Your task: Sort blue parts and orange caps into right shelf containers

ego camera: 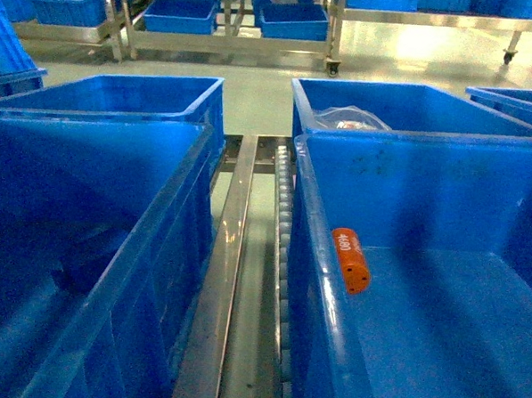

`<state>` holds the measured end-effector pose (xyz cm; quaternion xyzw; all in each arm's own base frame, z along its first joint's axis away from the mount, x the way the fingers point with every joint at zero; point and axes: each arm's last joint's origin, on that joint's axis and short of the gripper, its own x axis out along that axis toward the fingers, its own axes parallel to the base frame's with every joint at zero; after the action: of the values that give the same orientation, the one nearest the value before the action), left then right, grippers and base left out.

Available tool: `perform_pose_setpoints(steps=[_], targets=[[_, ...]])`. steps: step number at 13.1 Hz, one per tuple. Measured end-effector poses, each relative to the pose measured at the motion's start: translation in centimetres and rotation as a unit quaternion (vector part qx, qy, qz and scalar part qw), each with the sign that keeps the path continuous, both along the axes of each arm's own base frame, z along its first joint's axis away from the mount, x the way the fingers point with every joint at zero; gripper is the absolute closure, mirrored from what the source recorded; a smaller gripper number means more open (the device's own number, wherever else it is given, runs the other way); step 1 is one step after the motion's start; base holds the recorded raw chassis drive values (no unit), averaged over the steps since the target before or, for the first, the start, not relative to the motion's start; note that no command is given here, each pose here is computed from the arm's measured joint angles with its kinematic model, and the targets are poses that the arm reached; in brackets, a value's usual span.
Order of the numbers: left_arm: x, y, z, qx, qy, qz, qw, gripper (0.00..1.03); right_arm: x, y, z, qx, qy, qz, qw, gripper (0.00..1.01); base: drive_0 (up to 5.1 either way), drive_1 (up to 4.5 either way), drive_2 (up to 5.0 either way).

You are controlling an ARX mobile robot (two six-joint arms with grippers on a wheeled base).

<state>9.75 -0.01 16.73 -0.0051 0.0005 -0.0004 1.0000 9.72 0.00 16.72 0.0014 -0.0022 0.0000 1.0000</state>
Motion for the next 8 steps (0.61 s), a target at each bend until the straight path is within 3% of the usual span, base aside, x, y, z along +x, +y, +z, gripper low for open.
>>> perform_pose_setpoints(steps=[8], targets=[[0.0, 0.0, 0.0, 0.0, 0.0, 0.0, 1.0, 0.05, 0.0, 0.0, 0.0, 0.0, 0.0, 0.0, 1.0, 0.03, 0.0, 0.0, 0.0]])
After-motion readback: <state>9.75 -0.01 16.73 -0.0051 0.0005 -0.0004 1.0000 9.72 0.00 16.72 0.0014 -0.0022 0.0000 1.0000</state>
